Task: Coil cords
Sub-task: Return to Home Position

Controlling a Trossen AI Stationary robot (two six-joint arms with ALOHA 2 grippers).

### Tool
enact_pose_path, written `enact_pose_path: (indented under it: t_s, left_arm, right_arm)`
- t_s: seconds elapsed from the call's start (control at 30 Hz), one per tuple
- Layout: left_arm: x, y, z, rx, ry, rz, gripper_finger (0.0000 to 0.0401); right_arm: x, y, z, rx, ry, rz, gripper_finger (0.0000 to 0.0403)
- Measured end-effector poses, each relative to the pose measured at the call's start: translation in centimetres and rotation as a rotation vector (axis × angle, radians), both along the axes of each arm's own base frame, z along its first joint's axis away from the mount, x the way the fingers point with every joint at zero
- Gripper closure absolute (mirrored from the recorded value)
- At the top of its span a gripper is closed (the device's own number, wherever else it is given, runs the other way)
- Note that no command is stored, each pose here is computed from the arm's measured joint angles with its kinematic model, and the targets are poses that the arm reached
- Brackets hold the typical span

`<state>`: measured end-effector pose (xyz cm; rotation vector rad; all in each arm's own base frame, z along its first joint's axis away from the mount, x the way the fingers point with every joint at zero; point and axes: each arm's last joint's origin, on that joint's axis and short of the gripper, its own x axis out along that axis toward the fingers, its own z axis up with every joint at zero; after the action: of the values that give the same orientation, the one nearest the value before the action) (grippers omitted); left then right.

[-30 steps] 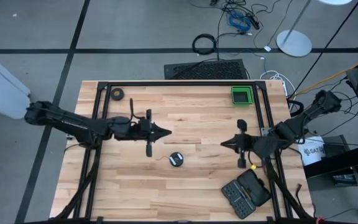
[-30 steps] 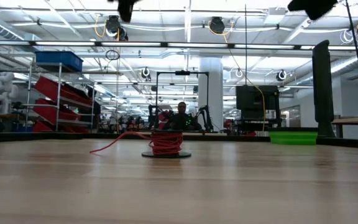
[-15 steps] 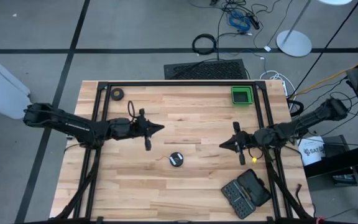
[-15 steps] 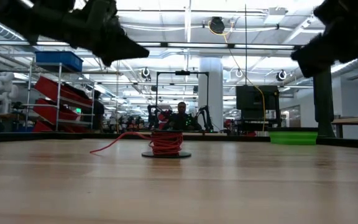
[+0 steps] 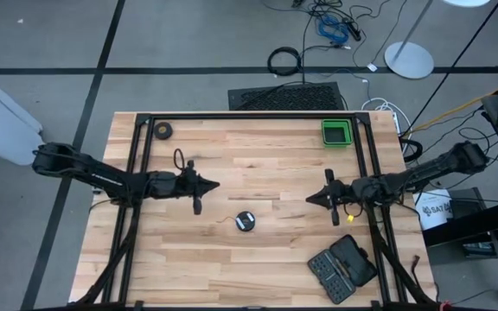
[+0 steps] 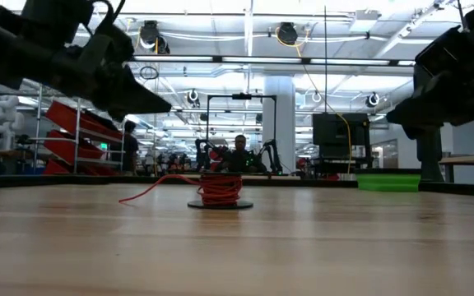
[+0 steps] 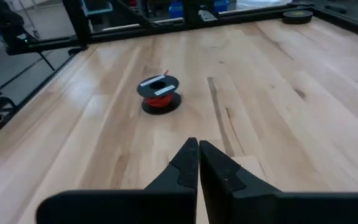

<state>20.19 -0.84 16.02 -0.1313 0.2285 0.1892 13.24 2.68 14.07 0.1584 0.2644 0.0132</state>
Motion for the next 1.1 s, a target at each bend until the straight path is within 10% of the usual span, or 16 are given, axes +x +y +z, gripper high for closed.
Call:
enact_pose_path:
  t_s: [1.1]
  left_arm:
    - [-6.4, -0.4, 0.9, 0.071, -0.278, -0.059, 0.0401]
  right_arm:
    - [-0.5, -0.1, 0.7, 0.000, -0.056, 0.016, 0.0403]
